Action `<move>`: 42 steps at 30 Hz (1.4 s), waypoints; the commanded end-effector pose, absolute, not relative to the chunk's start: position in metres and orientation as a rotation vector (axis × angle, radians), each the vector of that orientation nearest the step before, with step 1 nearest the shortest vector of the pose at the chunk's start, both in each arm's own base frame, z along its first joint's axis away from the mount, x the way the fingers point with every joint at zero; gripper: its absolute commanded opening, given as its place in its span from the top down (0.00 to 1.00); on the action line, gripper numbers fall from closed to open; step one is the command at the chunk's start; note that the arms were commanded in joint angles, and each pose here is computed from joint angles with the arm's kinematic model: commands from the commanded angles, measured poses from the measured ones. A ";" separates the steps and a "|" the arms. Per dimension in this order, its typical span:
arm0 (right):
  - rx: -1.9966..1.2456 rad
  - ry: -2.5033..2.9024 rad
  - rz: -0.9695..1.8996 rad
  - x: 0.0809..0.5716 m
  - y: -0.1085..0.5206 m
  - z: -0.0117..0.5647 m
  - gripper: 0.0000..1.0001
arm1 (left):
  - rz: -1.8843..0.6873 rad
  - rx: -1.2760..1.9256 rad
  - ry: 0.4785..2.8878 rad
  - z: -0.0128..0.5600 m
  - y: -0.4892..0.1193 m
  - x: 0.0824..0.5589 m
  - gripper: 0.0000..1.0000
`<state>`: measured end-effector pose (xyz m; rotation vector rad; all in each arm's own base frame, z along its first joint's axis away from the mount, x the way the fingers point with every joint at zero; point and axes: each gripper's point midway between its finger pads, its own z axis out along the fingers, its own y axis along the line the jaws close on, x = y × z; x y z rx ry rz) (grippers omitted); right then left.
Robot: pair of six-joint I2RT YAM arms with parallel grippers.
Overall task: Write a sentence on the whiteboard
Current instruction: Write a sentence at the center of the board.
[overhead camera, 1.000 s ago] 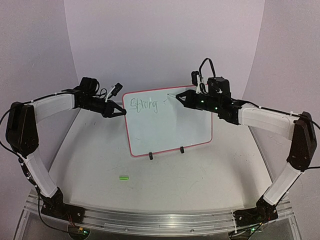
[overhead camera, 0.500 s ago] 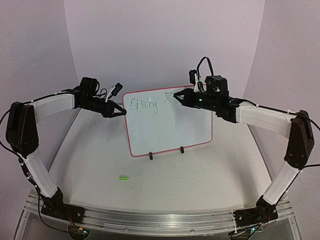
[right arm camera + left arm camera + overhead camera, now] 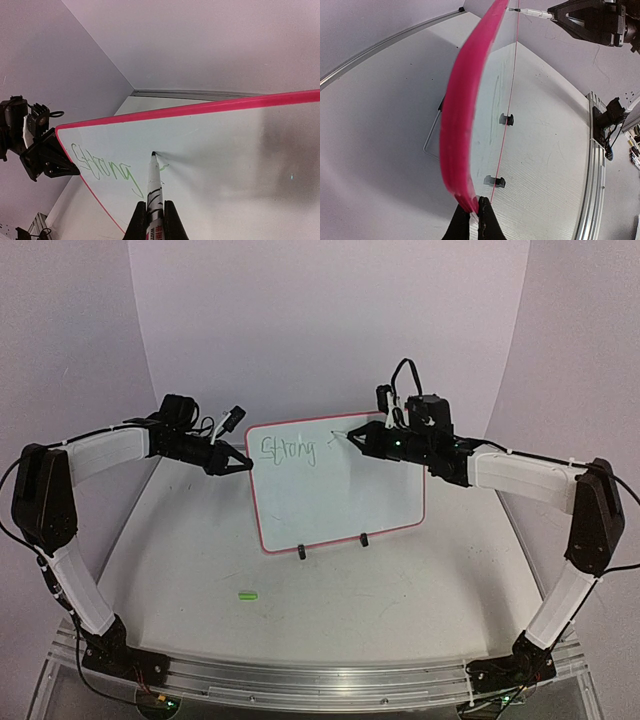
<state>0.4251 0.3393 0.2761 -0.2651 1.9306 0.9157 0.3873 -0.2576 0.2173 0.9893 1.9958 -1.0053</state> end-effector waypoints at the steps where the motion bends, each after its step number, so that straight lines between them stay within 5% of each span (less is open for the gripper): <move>1: -0.245 1.937 0.892 0.428 0.335 0.273 1.00 | -0.911 1.045 2.056 0.196 -0.257 0.382 1.00; 17: -0.224 2.033 0.864 0.412 0.321 0.236 1.00 | -0.914 1.049 2.055 0.196 -0.258 0.381 1.00; 42: -0.217 1.827 0.905 0.421 0.324 0.320 1.00 | -0.909 1.053 2.049 0.198 -0.259 0.380 1.00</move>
